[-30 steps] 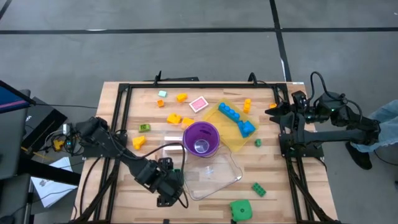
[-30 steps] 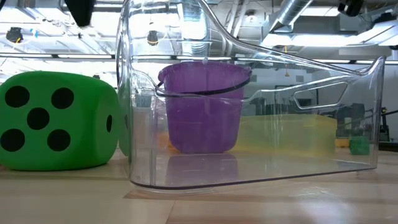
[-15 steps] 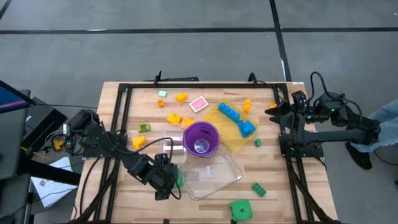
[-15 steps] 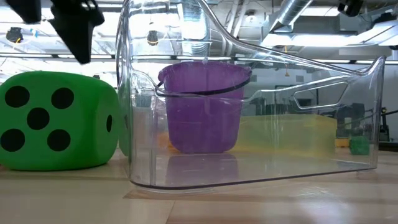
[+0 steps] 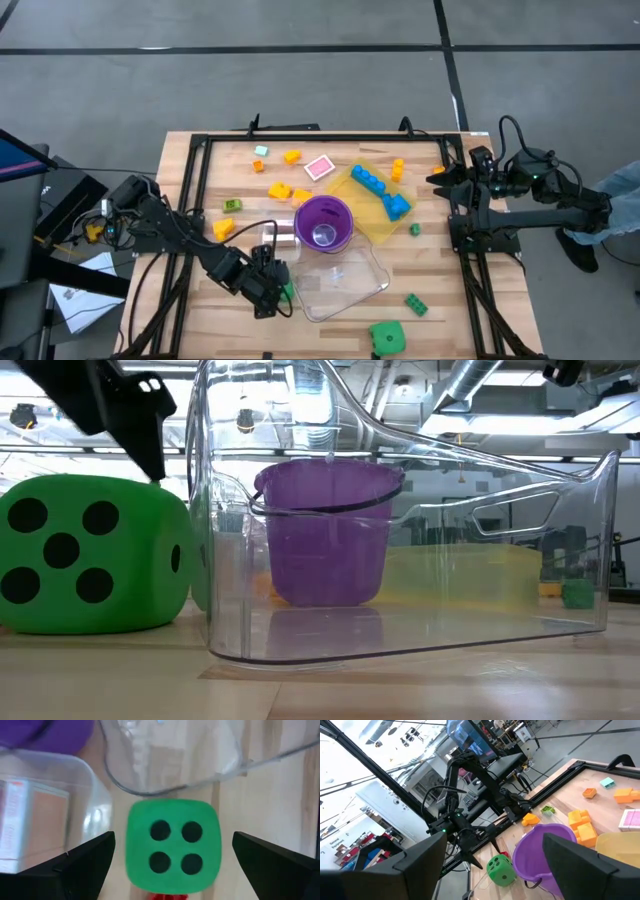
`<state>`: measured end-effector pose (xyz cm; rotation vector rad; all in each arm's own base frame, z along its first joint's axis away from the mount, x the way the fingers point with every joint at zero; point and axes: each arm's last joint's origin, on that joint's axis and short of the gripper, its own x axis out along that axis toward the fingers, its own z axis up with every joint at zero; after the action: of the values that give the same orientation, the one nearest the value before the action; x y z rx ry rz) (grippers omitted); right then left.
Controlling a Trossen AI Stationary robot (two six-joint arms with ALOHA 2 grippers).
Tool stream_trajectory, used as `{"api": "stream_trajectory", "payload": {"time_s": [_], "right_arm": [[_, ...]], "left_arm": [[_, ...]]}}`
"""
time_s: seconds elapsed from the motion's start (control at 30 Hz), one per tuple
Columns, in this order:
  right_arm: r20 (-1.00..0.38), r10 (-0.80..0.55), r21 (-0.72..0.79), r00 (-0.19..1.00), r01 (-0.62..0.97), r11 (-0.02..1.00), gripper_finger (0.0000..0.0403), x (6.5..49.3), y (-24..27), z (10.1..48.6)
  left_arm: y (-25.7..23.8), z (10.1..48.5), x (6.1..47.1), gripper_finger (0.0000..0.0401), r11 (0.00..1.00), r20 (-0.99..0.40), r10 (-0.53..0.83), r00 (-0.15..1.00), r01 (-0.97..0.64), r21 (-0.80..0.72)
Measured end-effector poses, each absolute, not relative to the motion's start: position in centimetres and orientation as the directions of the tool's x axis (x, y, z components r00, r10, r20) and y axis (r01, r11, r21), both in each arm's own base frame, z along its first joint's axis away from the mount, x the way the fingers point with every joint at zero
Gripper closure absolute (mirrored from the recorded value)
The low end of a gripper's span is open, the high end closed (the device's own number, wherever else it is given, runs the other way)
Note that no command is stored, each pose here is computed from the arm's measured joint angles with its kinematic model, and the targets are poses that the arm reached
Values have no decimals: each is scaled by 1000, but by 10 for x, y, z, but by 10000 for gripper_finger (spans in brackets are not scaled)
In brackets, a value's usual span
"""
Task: Pick & Place Toys
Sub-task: Put the green dice into the transparent bin
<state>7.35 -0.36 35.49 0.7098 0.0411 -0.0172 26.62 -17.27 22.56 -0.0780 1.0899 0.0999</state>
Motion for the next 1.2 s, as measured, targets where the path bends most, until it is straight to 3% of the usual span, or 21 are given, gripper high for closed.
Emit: {"api": "stream_trajectory", "payload": {"time_s": [1.2], "right_arm": [[-80,-2,652,997,53,756,82,73,-4,351]], "left_arm": [[-169,201,264,1,993,-873,13,488,-107,-45]]}}
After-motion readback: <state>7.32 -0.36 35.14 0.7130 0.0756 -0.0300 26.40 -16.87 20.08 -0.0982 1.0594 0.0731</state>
